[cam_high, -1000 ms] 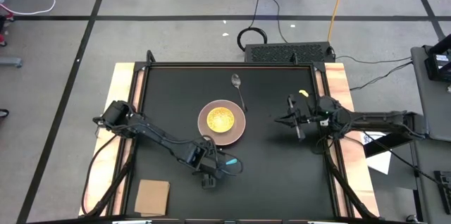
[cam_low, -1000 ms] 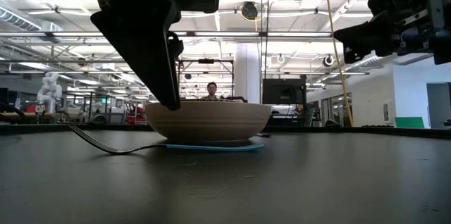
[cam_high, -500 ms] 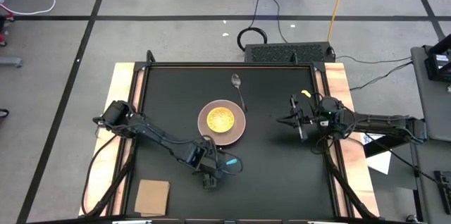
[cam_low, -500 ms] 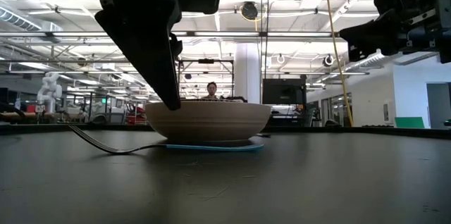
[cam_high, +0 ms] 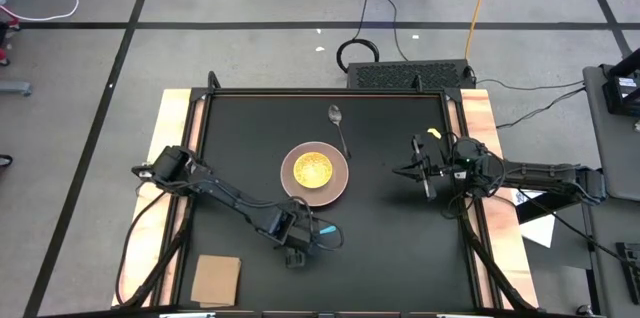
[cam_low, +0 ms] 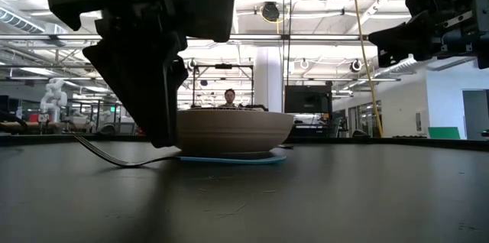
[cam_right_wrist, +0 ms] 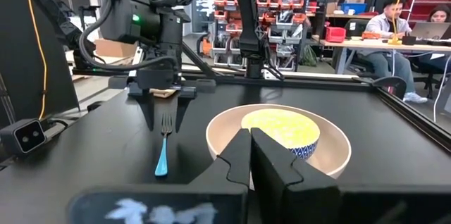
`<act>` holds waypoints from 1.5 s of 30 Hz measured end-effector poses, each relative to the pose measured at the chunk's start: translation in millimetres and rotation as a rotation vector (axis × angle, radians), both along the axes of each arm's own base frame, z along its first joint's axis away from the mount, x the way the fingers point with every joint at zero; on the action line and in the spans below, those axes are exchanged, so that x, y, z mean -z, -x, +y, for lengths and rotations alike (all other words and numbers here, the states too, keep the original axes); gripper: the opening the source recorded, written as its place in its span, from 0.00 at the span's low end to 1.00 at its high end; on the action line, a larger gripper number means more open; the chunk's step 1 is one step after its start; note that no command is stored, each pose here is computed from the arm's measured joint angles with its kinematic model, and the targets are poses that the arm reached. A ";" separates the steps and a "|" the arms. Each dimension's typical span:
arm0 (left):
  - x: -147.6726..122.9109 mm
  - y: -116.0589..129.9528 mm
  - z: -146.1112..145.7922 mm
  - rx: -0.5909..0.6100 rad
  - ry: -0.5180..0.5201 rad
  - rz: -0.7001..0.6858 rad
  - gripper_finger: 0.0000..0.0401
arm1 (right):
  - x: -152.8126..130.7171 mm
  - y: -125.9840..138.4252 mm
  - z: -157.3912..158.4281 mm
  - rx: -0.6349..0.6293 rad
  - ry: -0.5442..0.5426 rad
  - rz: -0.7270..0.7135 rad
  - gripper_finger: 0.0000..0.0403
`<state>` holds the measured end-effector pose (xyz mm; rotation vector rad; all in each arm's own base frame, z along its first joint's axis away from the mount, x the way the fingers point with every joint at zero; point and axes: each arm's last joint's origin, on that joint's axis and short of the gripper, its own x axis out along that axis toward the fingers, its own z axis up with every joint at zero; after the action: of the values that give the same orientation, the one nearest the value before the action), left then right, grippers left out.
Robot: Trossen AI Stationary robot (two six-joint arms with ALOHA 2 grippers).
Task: Set table place
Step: Put the blue fork on the left side of the plate
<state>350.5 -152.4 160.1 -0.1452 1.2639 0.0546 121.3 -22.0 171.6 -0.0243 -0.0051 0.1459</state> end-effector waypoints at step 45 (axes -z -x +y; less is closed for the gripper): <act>12.8 -9.6 11.9 0.127 0.003 0.023 0.02 | 0.2 0.0 -0.1 0.004 -0.001 0.002 0.00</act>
<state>360.1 -140.5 147.3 -0.0665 1.2936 -0.0550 121.4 -22.1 171.4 -0.0236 -0.0032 0.1419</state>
